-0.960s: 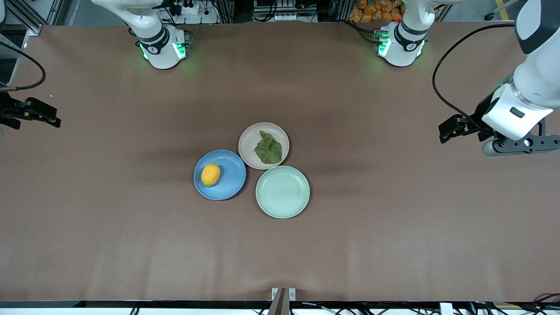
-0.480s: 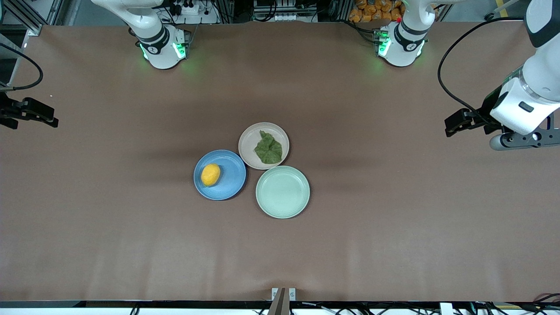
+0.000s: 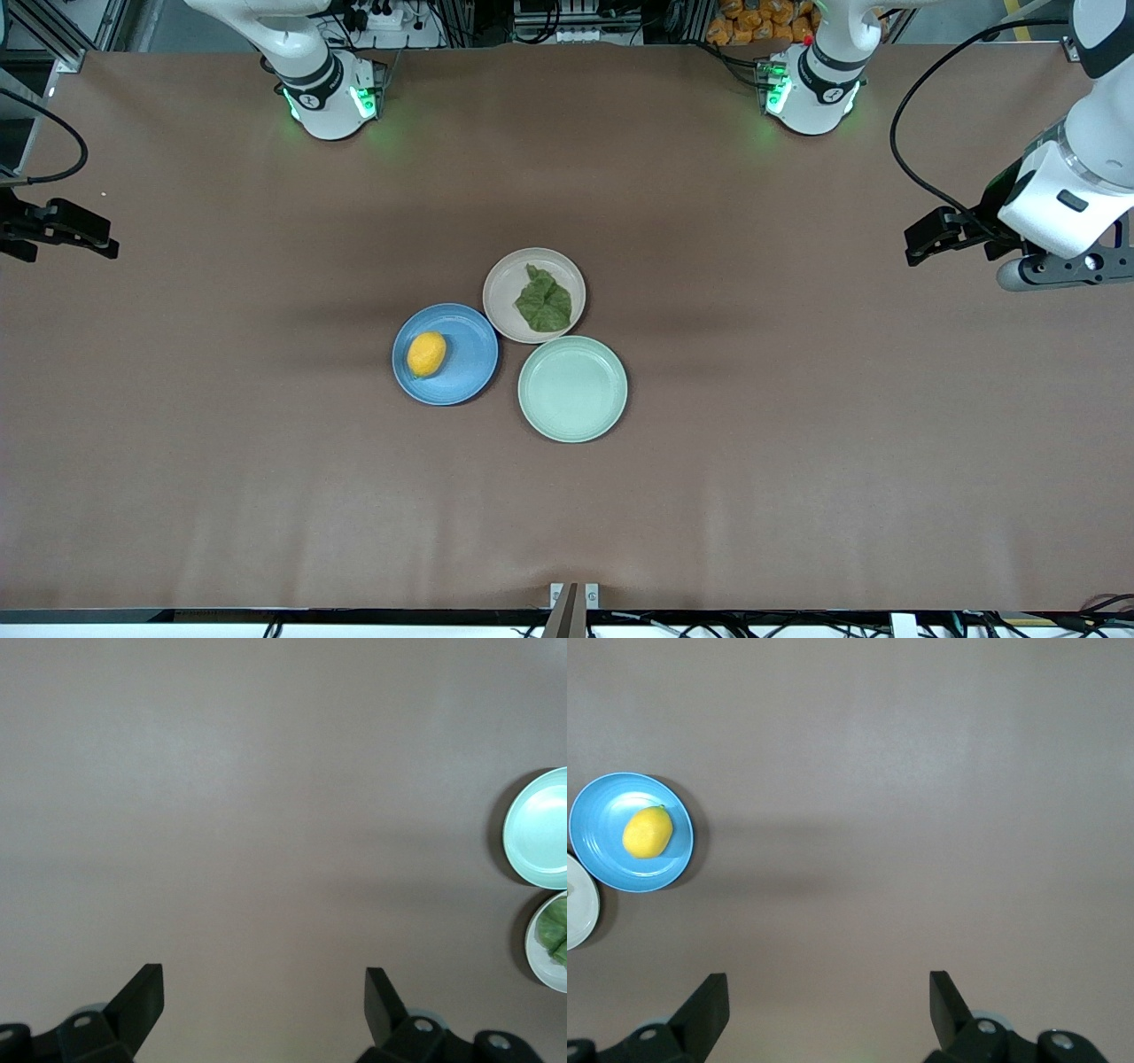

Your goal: Place lemon and lettuce in plates

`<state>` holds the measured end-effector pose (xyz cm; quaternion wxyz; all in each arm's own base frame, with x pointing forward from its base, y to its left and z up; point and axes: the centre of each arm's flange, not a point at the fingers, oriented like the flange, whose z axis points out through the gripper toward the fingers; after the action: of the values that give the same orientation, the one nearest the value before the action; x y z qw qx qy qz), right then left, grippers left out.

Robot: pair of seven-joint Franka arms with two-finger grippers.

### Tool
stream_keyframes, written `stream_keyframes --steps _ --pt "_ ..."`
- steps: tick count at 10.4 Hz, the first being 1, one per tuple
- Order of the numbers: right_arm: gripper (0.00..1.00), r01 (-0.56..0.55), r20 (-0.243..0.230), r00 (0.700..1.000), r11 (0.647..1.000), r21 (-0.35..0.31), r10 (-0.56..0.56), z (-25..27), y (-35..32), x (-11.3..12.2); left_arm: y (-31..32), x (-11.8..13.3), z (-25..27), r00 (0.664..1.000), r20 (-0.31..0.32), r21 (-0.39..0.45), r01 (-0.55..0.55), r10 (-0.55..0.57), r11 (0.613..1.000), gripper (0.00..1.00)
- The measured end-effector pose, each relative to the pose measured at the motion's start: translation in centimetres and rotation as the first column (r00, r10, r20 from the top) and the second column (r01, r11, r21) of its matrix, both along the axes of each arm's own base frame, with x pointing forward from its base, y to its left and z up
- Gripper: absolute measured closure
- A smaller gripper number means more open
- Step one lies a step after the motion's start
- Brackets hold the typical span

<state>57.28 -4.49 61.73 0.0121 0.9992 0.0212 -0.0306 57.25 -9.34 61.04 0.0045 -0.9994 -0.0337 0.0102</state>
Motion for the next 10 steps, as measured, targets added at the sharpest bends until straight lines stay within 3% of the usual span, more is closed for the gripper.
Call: stream_keyframes --steps 10 --pt "0.00 0.016 0.047 0.999 1.000 -0.003 -0.015 1.7 -0.9 0.1 0.4 -0.9 1.3 1.000 0.025 0.032 0.001 -0.002 0.999 0.00"
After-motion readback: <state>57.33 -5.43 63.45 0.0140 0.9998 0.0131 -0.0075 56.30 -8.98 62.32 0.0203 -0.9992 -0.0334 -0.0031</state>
